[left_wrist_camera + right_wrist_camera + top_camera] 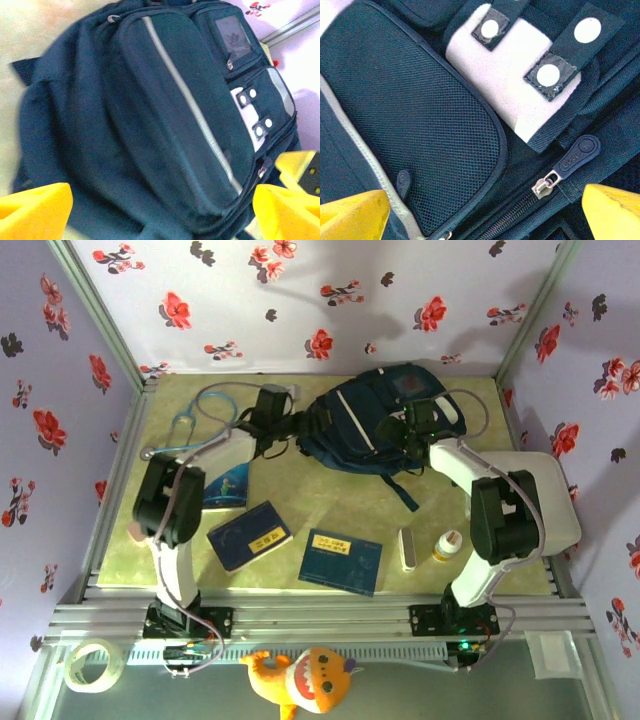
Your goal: Pack the student bag
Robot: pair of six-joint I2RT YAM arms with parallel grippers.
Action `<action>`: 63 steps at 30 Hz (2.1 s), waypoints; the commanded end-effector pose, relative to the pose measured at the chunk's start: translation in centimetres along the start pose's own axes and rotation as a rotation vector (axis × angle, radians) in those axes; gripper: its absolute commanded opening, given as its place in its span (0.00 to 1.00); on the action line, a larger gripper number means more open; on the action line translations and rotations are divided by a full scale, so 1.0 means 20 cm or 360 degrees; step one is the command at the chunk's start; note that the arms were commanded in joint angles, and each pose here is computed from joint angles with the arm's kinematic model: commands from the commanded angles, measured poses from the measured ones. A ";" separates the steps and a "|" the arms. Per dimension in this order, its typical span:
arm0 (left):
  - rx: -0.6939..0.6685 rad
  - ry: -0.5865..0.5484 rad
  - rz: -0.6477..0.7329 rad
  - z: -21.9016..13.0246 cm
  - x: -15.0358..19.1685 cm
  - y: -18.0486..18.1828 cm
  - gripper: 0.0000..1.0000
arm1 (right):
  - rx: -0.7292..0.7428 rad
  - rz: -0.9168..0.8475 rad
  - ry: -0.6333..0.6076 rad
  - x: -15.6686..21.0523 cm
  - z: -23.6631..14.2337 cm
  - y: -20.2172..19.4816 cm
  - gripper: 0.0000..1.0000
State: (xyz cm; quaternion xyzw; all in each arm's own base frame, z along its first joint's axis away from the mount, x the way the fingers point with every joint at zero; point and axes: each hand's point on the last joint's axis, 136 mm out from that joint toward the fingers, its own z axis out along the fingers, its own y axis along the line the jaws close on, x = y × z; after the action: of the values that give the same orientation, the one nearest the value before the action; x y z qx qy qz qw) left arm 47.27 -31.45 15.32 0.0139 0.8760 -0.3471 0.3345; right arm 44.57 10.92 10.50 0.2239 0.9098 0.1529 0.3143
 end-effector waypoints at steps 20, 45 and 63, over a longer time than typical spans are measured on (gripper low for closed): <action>-0.0356 0.0464 -0.0363 0.20 0.48 0.38 0.87 | 0.0089 0.0041 0.0275 0.17 0.18 -0.07 0.98; -0.0377 0.0198 0.0175 -0.47 0.27 0.17 0.96 | -0.0207 0.0339 0.0155 0.09 -0.07 -0.04 0.90; -0.0332 0.0279 0.0307 -0.52 0.40 0.05 1.00 | -0.0443 0.0551 0.0470 0.35 0.16 0.12 0.65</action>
State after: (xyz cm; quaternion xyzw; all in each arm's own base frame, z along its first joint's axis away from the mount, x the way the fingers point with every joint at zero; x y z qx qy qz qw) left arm 35.27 -25.97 14.11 0.0695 0.9320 -0.2283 0.2727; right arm 41.09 15.79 4.80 0.3136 0.8720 0.3349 0.1703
